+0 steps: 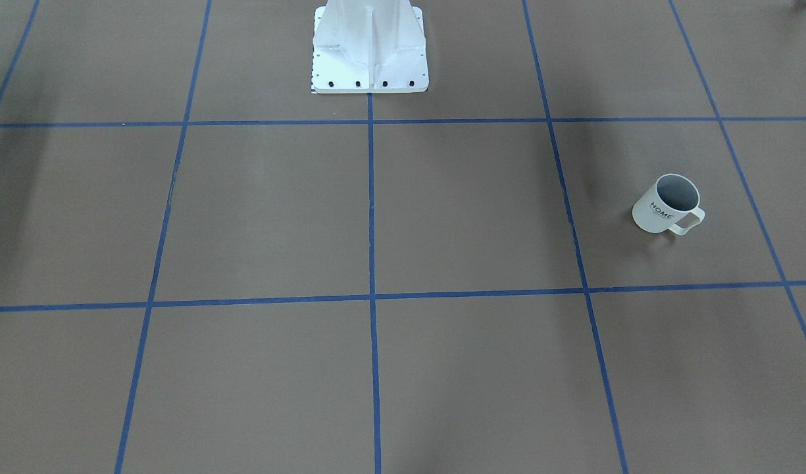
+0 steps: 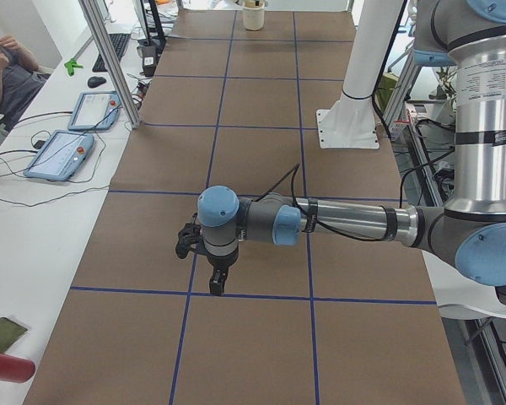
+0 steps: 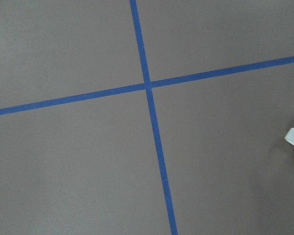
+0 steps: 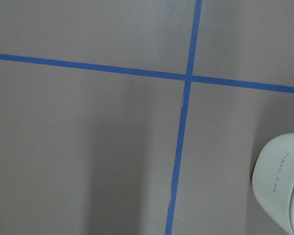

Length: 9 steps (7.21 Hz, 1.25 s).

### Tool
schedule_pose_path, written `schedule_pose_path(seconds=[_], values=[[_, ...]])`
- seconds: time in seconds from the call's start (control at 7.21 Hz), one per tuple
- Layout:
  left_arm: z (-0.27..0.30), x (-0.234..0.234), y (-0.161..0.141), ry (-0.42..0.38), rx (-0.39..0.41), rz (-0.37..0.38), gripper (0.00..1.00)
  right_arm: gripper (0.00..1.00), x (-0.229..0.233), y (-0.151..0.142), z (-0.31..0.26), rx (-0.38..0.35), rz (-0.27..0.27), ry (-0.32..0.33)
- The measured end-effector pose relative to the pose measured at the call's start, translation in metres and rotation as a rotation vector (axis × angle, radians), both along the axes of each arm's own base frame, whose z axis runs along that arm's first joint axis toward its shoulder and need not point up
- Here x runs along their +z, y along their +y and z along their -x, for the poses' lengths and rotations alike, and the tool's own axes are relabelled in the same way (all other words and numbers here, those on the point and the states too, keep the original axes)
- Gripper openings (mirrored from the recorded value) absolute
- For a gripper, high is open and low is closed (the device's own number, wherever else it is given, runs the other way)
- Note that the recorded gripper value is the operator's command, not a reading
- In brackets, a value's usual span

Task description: Left arm hands cup to right arm to dump lemon

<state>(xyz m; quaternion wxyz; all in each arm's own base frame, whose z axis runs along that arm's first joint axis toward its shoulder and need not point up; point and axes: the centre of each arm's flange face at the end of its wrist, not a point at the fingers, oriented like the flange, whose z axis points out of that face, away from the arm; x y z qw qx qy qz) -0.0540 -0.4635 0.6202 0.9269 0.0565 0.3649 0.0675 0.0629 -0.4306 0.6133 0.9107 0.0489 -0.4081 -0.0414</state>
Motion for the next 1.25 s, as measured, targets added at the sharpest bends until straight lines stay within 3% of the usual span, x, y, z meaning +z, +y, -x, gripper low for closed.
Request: schedule_pose_path(seconds=[1.25], values=[[0.0008,0.0007,-0.0009,0.001,-0.005,-0.002,1.0,1.0,0.0028,0.0014,-0.0004,0.002,0.007,-0.008]])
